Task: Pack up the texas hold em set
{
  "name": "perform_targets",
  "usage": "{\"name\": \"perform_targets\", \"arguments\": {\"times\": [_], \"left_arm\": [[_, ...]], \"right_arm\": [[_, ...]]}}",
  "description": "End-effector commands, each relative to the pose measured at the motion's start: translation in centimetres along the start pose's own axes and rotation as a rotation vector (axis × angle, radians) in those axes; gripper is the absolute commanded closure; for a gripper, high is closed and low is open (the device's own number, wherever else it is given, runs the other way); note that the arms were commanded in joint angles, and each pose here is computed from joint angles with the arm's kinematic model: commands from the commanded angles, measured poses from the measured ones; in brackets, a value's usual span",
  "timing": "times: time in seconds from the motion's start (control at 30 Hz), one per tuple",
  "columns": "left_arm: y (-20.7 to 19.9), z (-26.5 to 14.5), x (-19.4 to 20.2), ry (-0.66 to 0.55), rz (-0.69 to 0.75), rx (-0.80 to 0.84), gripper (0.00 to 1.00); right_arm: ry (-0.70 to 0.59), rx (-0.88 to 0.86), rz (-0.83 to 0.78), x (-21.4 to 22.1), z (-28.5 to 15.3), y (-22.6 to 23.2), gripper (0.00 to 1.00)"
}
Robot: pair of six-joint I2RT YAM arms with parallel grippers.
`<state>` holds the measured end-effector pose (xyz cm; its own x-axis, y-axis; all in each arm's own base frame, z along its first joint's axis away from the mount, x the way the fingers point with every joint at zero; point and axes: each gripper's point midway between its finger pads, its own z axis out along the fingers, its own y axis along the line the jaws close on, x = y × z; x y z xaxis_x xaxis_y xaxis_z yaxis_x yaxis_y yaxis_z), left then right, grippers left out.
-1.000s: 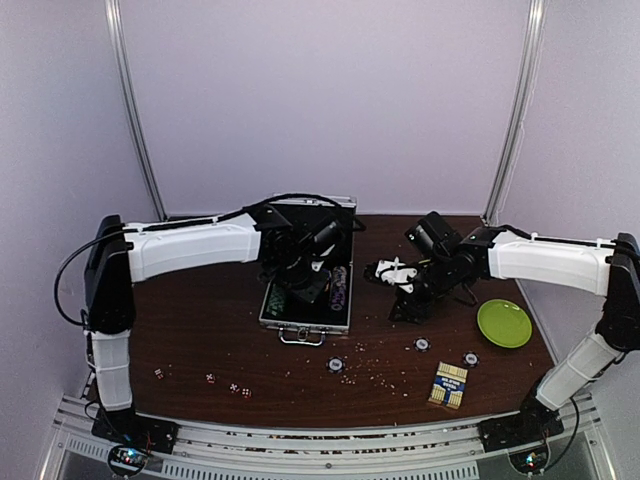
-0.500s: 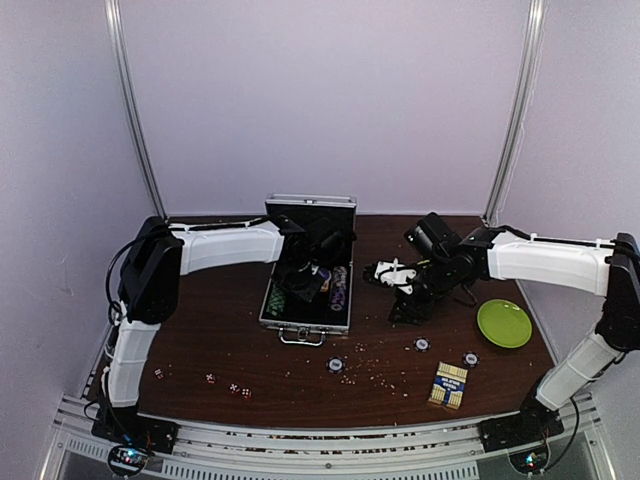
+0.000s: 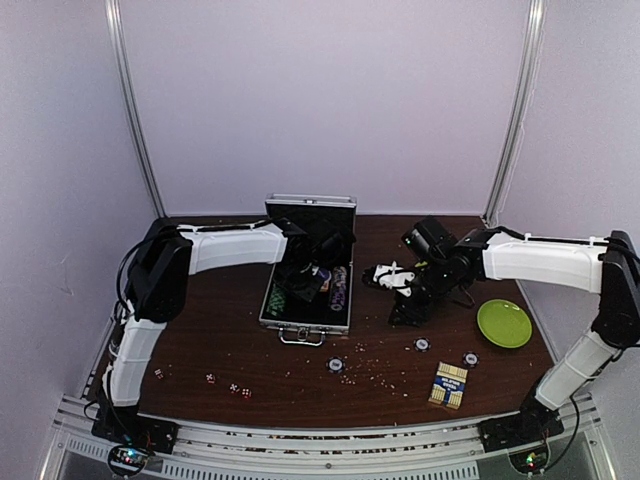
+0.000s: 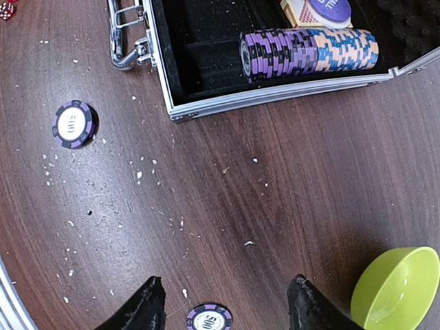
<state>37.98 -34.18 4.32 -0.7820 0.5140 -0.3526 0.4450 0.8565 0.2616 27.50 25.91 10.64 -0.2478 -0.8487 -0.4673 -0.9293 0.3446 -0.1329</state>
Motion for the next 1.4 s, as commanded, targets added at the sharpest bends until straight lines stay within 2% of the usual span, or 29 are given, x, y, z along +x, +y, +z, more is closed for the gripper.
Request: {"name": "perform_targets", "arguments": {"times": [0.0, 0.23, 0.37, 0.47, 0.63, 0.83, 0.97, 1.13, 1.27, 1.37], "left_arm": [[1.1, 1.1, -1.1, -0.028, -0.004, -0.044, 0.91], [1.1, 1.1, -1.6, -0.031, 0.0, -0.037, 0.91], [1.3, 0.6, -1.4, -0.026, 0.004, -0.035, 0.8], [1.4, -0.3, -1.6, -0.039, -0.012, -0.024, 0.75], [1.9, -4.0, -3.0, -0.111, -0.046, 0.0, 0.73], [0.4, -11.2, -3.0, -0.213, -0.019, 0.115, 0.74], [1.0, -14.1, 1.6, -0.19, -0.047, 0.168, 0.76], [3.3, -12.0, 12.4, 0.009, -0.098, 0.148, 0.77], [6.9, -10.8, 20.2, 0.167, -0.25, 0.042, 0.75], [8.9, -9.9, 24.3, 0.238, -0.386, 0.02, 0.67]], "right_arm": [[0.024, -0.018, 0.002, 0.5, 0.5, 0.2, 0.39], [0.031, -0.021, -0.001, 0.7, 0.6, 0.2, 0.39], [0.037, -0.027, -0.002, 0.8, 0.8, 0.3, 0.39], [0.04, -0.036, -0.001, 0.8, 0.9, 0.4, 0.39], [0.035, -0.034, 0.002, 0.7, 0.8, 0.4, 0.39], [0.034, -0.034, 0.004, 0.7, 0.8, 0.4, 0.39], [0.035, -0.039, 0.001, 0.7, 0.8, 0.5, 0.39], [0.029, -0.049, -0.001, 0.5, 0.7, 0.7, 0.39], [0.026, -0.056, -0.002, 0.4, 0.7, 0.8, 0.39], [0.029, -0.059, -0.005, 0.5, 0.7, 0.8, 0.39]]}}
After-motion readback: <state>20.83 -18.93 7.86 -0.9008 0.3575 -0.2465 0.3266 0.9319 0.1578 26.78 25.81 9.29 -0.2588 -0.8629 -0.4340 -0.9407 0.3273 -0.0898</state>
